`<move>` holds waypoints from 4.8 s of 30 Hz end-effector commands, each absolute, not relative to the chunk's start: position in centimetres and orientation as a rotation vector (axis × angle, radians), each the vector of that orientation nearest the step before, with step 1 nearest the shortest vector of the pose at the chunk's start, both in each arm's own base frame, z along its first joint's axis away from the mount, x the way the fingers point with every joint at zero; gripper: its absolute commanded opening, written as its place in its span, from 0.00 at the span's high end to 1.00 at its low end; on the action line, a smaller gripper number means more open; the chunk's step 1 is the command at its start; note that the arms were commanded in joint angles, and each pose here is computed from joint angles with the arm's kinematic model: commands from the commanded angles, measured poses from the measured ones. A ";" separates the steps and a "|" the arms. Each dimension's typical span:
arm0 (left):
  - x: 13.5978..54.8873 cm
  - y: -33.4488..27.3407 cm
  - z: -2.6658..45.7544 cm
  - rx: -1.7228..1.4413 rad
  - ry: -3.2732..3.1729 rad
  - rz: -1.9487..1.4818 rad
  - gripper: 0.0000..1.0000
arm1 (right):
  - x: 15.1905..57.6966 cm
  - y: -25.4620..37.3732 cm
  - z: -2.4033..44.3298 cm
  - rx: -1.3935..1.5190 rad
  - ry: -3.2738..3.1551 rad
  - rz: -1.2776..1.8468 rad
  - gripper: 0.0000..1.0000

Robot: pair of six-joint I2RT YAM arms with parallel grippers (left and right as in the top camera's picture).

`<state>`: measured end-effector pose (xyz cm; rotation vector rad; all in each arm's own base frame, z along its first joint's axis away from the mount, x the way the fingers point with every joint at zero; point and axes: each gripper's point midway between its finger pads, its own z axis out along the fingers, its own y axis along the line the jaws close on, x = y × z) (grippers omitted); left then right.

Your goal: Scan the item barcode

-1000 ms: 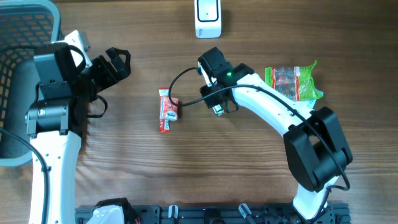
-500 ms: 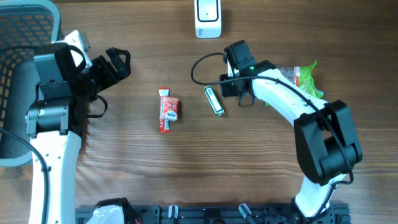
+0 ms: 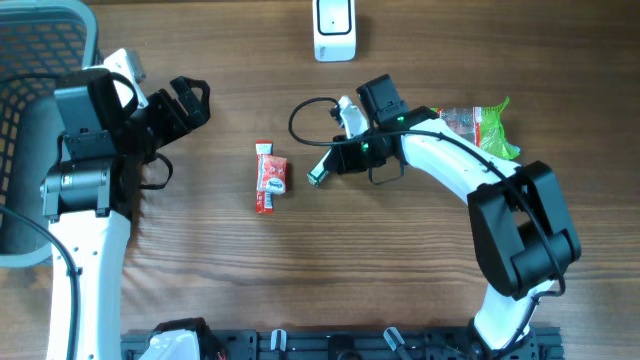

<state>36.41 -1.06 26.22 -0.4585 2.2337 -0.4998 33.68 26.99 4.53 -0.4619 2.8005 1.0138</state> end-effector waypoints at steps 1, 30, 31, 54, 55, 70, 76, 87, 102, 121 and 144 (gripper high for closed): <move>36.5 -1.1 26.2 -0.433 2.237 -0.504 0.00 | 33.6 27.1 5.0 -0.499 2.780 1.007 0.95; 36.5 -1.1 26.2 -0.433 2.237 -0.504 0.00 | 37.9 21.2 5.4 -0.067 2.695 -0.035 0.96; 36.5 -1.1 26.2 -0.433 2.237 -0.504 0.00 | 37.9 20.1 5.9 -0.045 2.699 -0.063 0.96; 36.5 -1.1 26.2 -0.433 2.237 -0.504 0.00 | 34.7 14.8 5.9 -0.040 2.985 0.227 0.51; 36.5 -1.1 26.2 -0.433 2.237 -0.504 0.00 | 34.3 14.9 5.7 -0.034 2.984 0.145 0.49; 36.5 -1.1 26.2 -0.433 2.237 -0.504 0.00 | 32.9 14.5 0.7 0.044 2.890 -0.150 0.33; 36.5 -1.1 26.2 -0.433 2.237 -0.504 0.00 | 32.2 15.1 0.1 -0.014 2.926 -0.097 0.49; 36.5 -1.1 26.2 -0.433 2.237 -0.504 0.00 | 31.9 14.5 -1.8 -0.002 2.908 -0.113 0.62; 36.5 -1.1 26.2 -0.433 2.237 -0.504 0.00 | 33.6 17.3 5.6 -0.235 2.800 0.073 0.84; 36.5 -1.1 26.2 -0.433 2.237 -0.504 0.00 | 36.4 25.0 31.1 -0.477 2.495 0.782 0.80; 36.5 -1.1 26.2 -0.433 2.237 -0.504 0.00 | 57.5 28.7 17.7 -0.291 2.202 1.609 0.80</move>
